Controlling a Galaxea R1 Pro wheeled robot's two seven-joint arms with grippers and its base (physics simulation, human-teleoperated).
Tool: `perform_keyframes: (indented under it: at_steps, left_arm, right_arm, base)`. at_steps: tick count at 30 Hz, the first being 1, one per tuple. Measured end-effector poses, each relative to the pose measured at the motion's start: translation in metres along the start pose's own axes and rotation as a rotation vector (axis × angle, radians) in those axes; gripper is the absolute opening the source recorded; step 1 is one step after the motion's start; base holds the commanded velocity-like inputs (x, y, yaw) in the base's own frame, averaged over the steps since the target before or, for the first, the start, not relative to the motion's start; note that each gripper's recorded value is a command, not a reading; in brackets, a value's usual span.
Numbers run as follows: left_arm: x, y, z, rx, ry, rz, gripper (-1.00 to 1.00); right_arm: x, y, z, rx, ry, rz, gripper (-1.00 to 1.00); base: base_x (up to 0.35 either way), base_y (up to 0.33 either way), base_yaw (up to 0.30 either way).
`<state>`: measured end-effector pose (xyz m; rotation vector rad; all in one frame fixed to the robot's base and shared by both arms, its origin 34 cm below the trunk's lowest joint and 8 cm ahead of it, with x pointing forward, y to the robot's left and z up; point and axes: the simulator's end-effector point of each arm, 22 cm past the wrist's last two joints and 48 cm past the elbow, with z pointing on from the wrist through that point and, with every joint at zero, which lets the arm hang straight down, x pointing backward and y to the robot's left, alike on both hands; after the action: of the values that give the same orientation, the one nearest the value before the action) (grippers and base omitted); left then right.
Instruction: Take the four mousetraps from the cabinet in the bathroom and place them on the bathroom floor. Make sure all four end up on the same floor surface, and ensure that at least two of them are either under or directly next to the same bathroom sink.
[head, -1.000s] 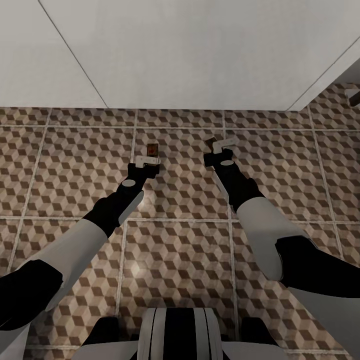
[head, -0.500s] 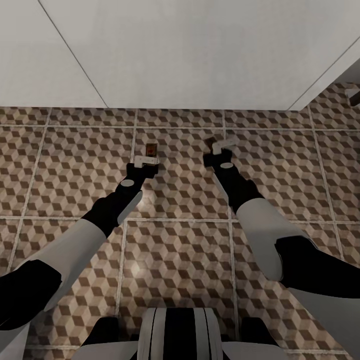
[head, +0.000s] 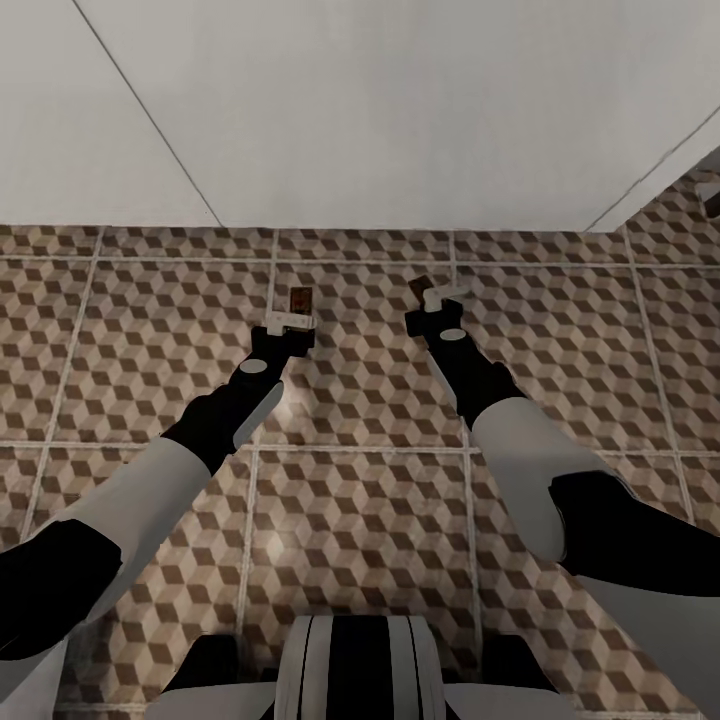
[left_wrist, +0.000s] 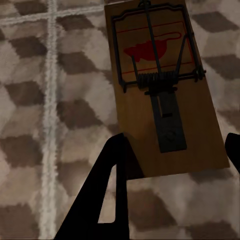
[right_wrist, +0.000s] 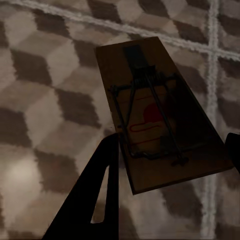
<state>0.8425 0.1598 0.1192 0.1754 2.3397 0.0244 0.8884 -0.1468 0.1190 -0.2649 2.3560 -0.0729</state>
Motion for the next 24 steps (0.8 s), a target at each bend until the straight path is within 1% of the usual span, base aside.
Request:
perform_keyframes:
  at_steps: [4, 15, 24]
  left_arm:
    - [0.0004, 0.0000, 0.0002, 0.000, 0.001, 0.000, -1.00]
    - [0.0008, 0.0001, 0.0002, 0.000, 0.002, 0.000, -1.00]
    - [-0.0006, -0.0017, -0.0002, 0.003, -0.001, 0.000, -1.00]
  right_arm:
    - [0.0004, 0.0000, 0.0001, 0.000, 0.001, 0.000, -1.00]
    - [0.0014, 0.0001, 0.0002, 0.000, 0.003, 0.000, -1.00]
    - [0.0077, 0.0010, 0.0003, 0.000, 0.016, -0.004, -1.00]
  base:
    - [0.081, 0.042, 0.000]
    - [0.017, 0.005, 0.000]
    - [0.177, 0.000, 0.000]
